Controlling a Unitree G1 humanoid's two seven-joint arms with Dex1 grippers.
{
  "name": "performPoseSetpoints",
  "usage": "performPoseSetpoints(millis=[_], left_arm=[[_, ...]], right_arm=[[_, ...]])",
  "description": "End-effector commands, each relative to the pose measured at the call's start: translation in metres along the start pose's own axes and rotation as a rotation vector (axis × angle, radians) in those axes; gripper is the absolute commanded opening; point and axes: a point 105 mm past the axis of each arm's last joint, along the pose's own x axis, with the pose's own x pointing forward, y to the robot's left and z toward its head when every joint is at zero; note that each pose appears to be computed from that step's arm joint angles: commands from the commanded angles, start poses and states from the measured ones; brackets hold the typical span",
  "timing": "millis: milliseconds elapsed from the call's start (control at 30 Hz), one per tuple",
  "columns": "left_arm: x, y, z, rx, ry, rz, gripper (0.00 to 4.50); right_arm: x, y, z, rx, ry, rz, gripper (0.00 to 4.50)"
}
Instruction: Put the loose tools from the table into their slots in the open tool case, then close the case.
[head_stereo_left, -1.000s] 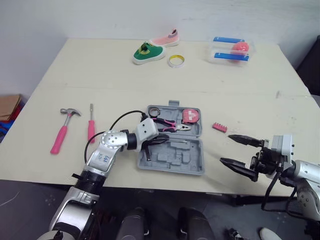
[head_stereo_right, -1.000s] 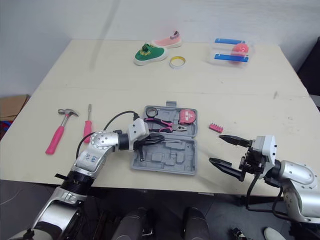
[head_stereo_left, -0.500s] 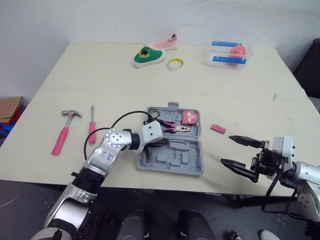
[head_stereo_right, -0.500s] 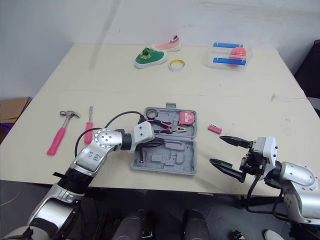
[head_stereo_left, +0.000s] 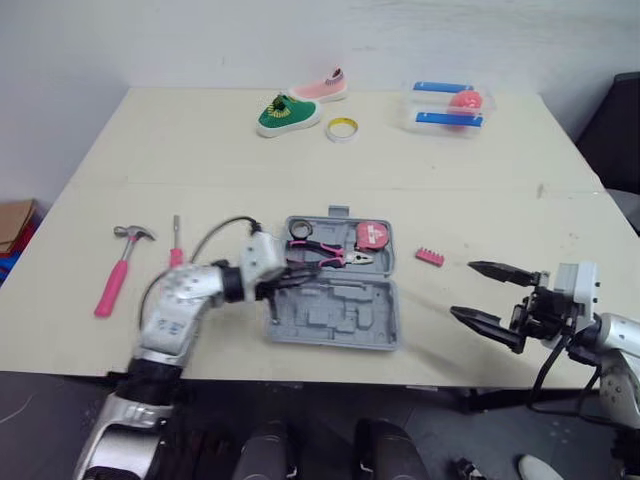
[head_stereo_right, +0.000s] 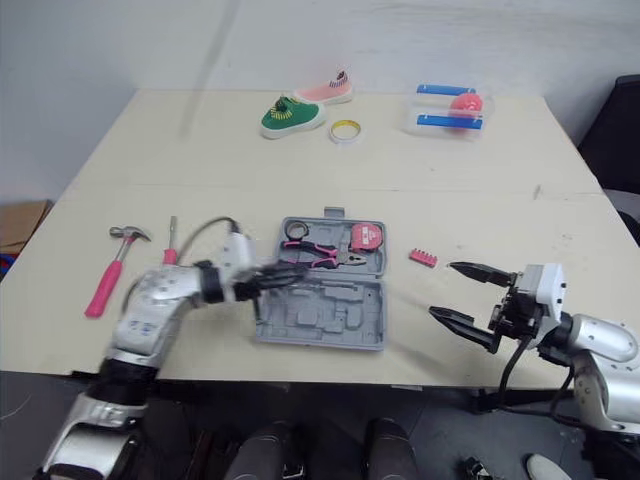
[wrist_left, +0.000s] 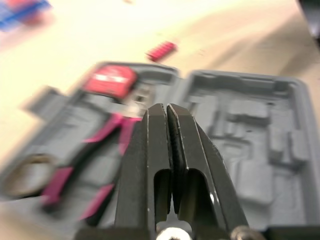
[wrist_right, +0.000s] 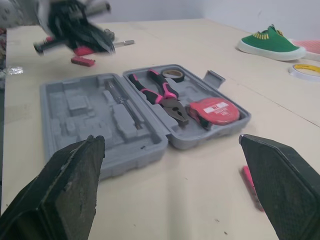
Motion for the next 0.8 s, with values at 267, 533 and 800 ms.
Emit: performPoseSetpoints(millis=[267, 533, 800], left_arm=[[-0.163, 0.026, -0.020, -0.065, 0.226, 0.499, 4.44], [-0.337, -0.002, -0.027, -0.113, 0.403, 1.176, 4.44], [-0.398, -0.029, -0.036, -0.177, 0.494, 1.344, 4.44]], right_arm=[[-0.074, -0.046, -0.005, -0.249, 0.173, -0.210, 4.50], [-0.125, -0.056, -0.020, -0.266, 0.260, -0.436, 4.50], [-0.168, -0.054, -0.037, -0.216, 0.357, -0.604, 4.50]])
